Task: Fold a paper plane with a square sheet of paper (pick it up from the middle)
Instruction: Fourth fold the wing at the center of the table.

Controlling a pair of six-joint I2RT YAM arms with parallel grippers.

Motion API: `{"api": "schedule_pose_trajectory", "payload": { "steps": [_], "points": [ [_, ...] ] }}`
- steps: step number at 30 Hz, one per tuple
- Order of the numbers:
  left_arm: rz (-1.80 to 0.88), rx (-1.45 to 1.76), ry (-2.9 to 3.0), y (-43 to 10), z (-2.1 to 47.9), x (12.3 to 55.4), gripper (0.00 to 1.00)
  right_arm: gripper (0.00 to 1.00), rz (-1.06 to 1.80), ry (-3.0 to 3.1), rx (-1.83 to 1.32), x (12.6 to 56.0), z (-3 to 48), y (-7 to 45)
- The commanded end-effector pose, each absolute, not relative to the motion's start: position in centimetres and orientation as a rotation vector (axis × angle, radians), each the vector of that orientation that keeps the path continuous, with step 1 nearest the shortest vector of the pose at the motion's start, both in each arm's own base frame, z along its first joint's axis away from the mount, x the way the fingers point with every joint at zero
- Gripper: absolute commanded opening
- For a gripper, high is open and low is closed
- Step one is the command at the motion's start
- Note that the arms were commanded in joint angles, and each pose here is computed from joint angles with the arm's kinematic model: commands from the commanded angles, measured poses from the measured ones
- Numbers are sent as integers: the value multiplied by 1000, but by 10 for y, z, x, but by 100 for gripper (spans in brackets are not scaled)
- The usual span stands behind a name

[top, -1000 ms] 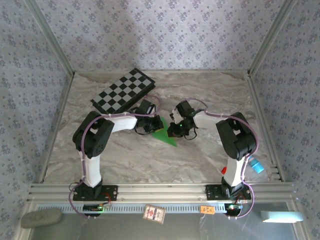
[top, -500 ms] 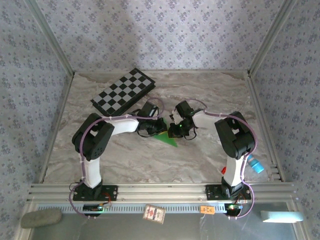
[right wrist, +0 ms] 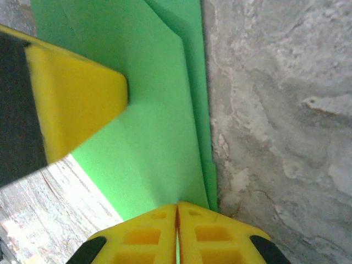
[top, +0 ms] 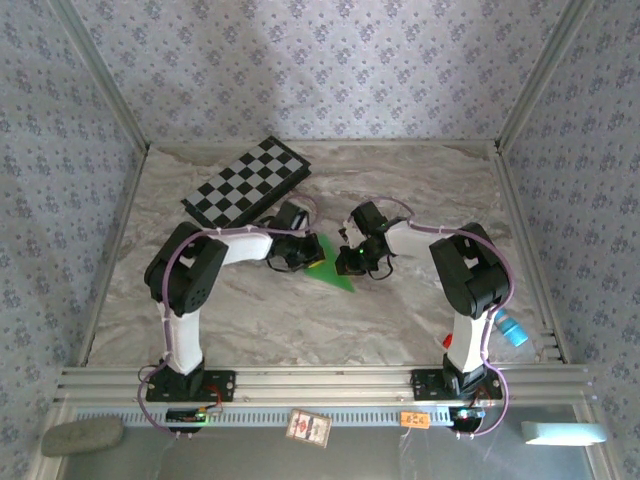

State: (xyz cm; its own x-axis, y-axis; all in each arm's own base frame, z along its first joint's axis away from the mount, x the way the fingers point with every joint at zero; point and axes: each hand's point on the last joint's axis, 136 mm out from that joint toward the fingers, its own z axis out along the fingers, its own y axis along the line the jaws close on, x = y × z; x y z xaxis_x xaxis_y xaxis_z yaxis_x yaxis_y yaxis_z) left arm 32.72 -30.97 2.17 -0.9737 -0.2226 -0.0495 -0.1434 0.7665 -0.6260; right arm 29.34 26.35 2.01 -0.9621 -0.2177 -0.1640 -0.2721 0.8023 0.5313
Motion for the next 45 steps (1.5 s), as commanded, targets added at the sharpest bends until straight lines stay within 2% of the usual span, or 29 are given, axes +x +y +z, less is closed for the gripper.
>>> {"api": "schedule_pose_trajectory", "payload": {
  "steps": [1, 9, 17, 30, 40, 45],
  "points": [
    [-877, -364, 2865, -286, 4, 337, 8, 11, 820, 2961, -426, 283, 8, 254],
    [-903, -357, 2936, -296, -11, 320, 7, 11, 1029, 2771, -450, 304, 60, 291],
    [-903, -353, 2941, -296, -10, 316, 6, 7, 977, 2801, -328, 322, 40, 289],
    [-874, -370, 2957, -294, -13, 314, 6, 7, 938, 2917, -367, 299, 13, 282],
    [-848, -374, 2961, -289, -15, 315, 6, 8, 979, 2915, -433, 262, 25, 255],
    [-924, -330, 2910, -300, 9, 325, 8, 9, 1036, 2817, -384, 279, 43, 253]
  ]
}}
